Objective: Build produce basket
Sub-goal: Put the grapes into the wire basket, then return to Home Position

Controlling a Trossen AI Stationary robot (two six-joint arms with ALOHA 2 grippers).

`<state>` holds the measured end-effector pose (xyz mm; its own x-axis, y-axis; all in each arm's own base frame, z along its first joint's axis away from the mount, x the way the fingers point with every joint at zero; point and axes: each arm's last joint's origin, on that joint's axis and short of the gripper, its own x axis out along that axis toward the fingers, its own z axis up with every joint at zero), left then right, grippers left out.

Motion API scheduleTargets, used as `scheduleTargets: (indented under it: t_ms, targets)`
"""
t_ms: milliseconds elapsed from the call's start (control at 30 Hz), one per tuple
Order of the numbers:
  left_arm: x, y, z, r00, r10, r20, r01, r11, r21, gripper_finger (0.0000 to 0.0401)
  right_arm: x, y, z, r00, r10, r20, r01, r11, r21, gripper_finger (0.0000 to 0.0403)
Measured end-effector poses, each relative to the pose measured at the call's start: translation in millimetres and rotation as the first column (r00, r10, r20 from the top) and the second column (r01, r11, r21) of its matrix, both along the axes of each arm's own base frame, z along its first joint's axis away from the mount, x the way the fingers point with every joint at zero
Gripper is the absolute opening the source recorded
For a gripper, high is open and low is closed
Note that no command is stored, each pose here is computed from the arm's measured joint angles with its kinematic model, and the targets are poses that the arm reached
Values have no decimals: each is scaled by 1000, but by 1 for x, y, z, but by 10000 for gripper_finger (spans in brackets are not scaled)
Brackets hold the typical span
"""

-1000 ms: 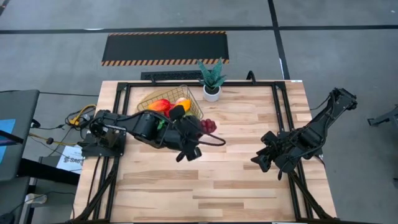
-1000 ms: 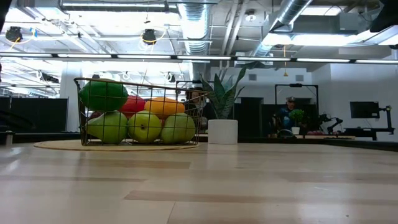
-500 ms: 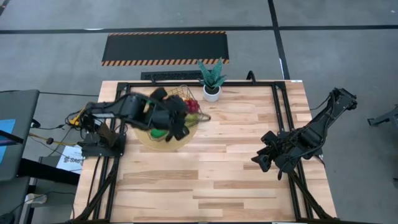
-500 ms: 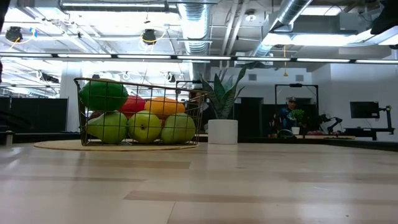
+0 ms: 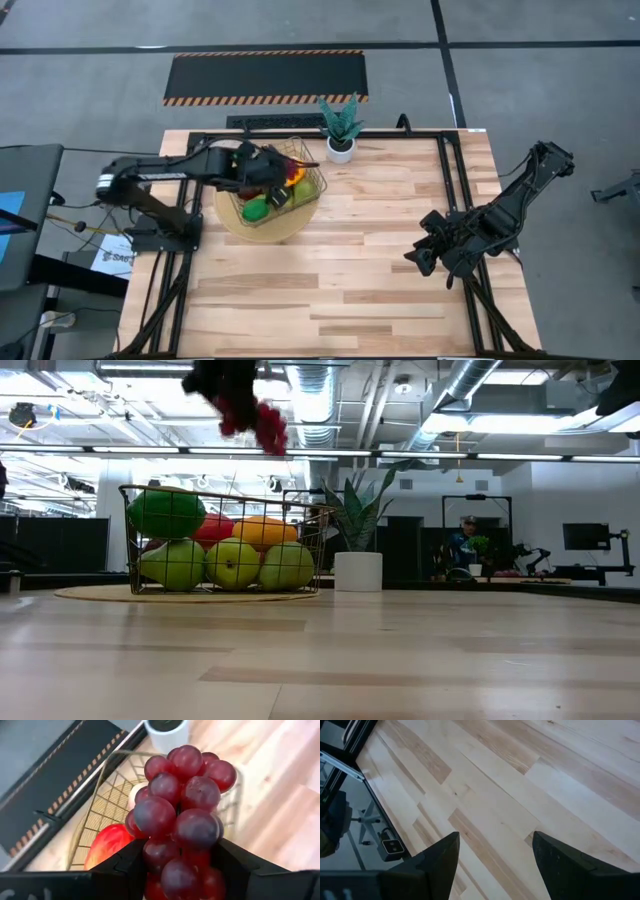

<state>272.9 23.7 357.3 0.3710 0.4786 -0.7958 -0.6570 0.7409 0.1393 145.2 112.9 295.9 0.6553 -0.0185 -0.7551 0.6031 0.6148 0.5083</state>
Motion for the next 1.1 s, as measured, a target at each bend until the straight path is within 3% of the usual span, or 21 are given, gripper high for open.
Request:
scheduleTargets:
  t_ms: [100, 300, 533, 700, 867, 1100]
  targets:
    - [-10, 8, -28, 996, -12, 93, 12, 1000, 8, 165, 0, 0, 0, 1000, 0, -1, 0, 1000, -1, 273]
    - [-13, 19, -82, 968, -103, 230, 131, 986, -108, 165, 0, 0, 0, 1000, -6, -1, 6, 1000, 5, 273]
    - [-13, 26, -118, 990, -78, 120, 88, 992, -84, 165, 1, 0, 0, 1000, -7, 6, 7, 1000, 11, 273]
    - [-5, 26, -136, 988, -132, 75, 144, 968, -204, 186, 1, 0, 0, 1000, -3, 6, 3, 1000, 8, 273]
    - [0, 25, -141, 987, -147, 68, 159, 955, -252, 250, 1, 0, 0, 1000, 12, 6, -12, 1000, -5, 273]
    - [4, 26, -98, 973, -155, 170, 190, 958, -213, 326, 1, 0, 0, 1000, 16, 6, -16, 1000, -15, 273]
